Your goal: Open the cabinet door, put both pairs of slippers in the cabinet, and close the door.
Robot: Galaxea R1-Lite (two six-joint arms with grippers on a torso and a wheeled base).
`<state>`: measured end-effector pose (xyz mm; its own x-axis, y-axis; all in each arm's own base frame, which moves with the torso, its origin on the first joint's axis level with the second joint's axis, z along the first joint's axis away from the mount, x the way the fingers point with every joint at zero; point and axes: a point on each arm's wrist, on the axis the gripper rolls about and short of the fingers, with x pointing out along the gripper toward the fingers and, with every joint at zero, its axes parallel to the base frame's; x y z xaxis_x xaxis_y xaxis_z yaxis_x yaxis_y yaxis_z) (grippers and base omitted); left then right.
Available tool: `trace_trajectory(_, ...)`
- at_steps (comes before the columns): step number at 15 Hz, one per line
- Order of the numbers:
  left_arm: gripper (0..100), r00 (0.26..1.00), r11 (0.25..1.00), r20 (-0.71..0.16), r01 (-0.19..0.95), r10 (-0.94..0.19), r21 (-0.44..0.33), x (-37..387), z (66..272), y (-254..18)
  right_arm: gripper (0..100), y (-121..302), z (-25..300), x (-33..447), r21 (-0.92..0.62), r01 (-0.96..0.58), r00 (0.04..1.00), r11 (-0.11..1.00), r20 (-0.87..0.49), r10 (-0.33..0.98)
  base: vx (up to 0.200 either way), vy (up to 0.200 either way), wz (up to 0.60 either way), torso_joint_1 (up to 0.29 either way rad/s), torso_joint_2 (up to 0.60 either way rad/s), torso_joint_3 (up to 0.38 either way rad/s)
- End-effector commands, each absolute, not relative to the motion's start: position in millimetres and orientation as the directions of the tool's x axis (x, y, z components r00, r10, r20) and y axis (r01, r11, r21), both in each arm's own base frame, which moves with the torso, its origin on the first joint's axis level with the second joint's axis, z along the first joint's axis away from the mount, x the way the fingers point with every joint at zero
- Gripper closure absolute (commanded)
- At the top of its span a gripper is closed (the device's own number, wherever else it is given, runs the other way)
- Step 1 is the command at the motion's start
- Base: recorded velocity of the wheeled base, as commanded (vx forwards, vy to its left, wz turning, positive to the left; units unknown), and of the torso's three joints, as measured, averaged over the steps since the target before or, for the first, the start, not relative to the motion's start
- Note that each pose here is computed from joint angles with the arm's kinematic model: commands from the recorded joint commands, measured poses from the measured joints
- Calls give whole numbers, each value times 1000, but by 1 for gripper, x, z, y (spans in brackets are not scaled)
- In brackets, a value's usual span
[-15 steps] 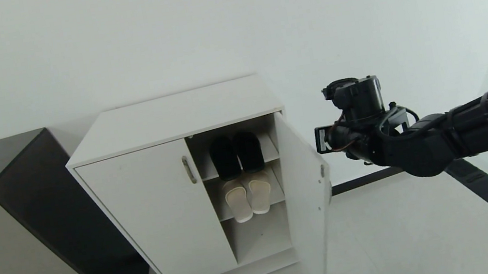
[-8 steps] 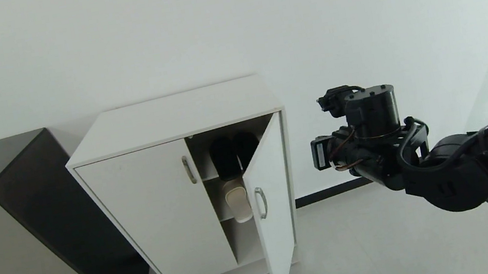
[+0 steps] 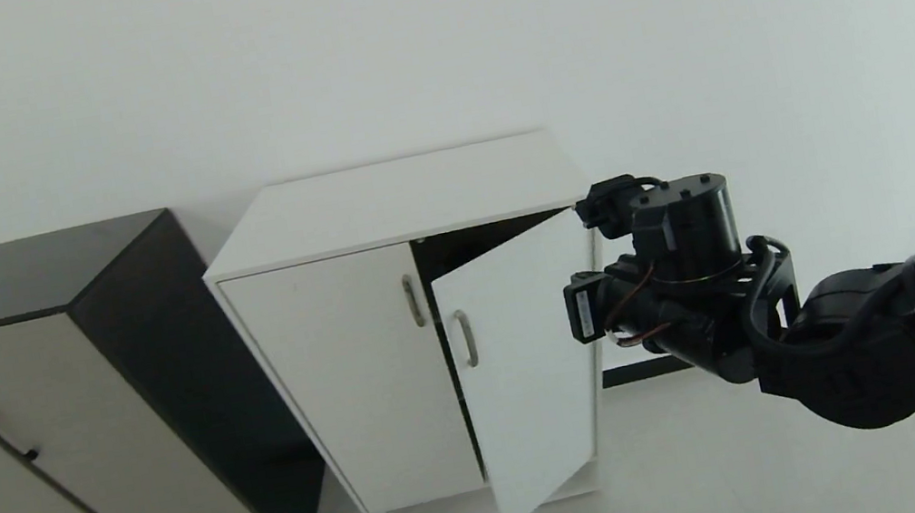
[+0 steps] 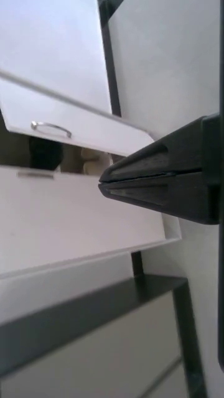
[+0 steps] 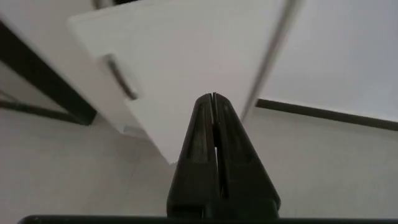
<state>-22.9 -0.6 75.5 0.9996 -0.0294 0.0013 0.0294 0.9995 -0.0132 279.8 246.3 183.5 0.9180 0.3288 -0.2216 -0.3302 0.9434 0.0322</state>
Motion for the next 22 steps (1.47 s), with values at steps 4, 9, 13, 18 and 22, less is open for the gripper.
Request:
trace_trajectory(4,100,1000,1000,0,28,-28,-12,-23,75,-1,100,245,172,274,50,-421,874,906,-246,420,0,0,0,0,0,0)
trace_trajectory(9,100,1000,1000,0,29,-29,-11,-23,75,-1,100,245,164,273,58,-458,854,887,-247,458,120,0,0,-1,0,0)
trace_trajectory(13,100,1000,1000,0,29,-29,-11,-23,75,-1,100,245,160,273,53,-460,851,887,-260,457,200,0,0,5,2,1)
trace_trajectory(18,100,1000,1000,0,29,-29,-12,-23,75,-1,100,250,151,267,41,-482,833,875,-289,472,200,0,0,1,0,0)
trace_trajectory(22,100,1000,999,0,29,-29,-14,-23,75,-1,100,251,144,263,53,-533,793,844,-316,521,0,0,0,0,0,0)
